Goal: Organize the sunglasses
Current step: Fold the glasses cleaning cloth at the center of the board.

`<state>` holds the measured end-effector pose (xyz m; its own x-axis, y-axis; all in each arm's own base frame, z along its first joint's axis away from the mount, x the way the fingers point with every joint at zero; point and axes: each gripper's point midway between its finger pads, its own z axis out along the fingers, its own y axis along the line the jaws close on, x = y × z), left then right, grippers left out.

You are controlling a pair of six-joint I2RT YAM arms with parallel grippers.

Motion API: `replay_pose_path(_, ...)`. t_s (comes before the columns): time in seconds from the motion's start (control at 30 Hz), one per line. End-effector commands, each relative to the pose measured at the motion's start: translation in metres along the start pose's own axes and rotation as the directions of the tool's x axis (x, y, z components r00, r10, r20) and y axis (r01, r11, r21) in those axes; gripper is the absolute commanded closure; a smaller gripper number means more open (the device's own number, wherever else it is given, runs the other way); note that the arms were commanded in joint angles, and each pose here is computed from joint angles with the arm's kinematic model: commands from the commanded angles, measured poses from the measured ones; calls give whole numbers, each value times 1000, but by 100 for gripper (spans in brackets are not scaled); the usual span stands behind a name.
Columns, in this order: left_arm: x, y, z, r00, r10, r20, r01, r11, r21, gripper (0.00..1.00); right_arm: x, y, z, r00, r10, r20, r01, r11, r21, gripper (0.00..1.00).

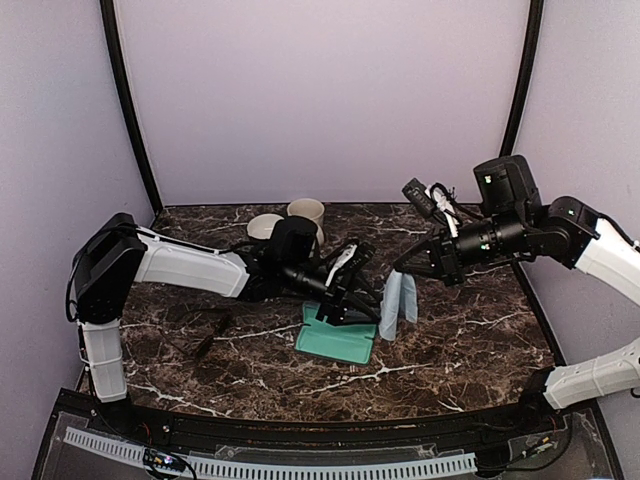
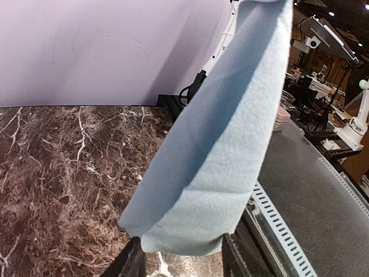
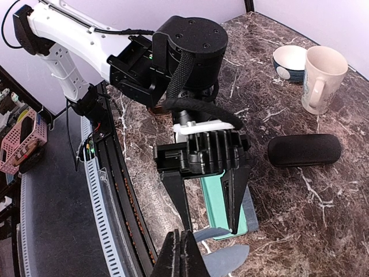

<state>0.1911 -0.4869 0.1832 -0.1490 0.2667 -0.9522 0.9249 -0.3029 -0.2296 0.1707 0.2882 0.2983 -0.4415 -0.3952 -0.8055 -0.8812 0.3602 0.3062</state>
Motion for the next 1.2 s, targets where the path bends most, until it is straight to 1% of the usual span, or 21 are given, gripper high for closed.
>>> replay_pose_path(0.0,-7,-9,1,1000,25,12,-26,999,42,57,-1,3,-2,1000,-21,12,21,1000,1,100)
replay_pose_path(0.13,-8,-8,2,1000,18,18,-19,999,48,63,-1,0,-2,1000,-18,7,18,1000,11,100)
replay_pose_path(0.27,-7,-7,3,1000,17,10,-17,999,43,77,1,0,-2,1000,-15,5,15,1000,17,100)
replay_pose_path(0.43,-7,-4,3,1000,12,6,-12,1000,28,84,3,-2,-1,1000,-11,1,11,1000,20,100)
replay_pose_path(0.6,-9,-2,0,1000,8,-3,-8,1000,0,100,6,-8,-1,1000,6,-2,-5,998,59,100)
replay_pose_path(0.77,-10,-5,-11,1000,0,-12,0,998,-57,100,17,-30,2,996,75,-43,-67,984,167,100)
replay_pose_path(0.87,-9,-9,-21,999,-30,-29,26,993,-115,100,23,-40,6,991,116,-74,-98,973,211,100)
replay_pose_path(0.93,-7,-9,-28,997,-64,-48,55,985,-165,100,27,-43,12,986,136,-98,-113,970,215,100)
replay_pose_path(1.03,-4,-13,-38,991,-120,-65,103,968,-228,100,27,-44,21,985,144,-96,-122,970,209,100)
replay_pose_path(1.07,-6,-11,-45,990,-127,-64,104,955,-278,100,26,-44,24,985,144,-93,-123,971,207,100)
replay_pose_path(1.17,0,-11,-61,983,-171,-71,133,918,-373,100,22,-43,31,988,133,-78,-114,972,206,100)
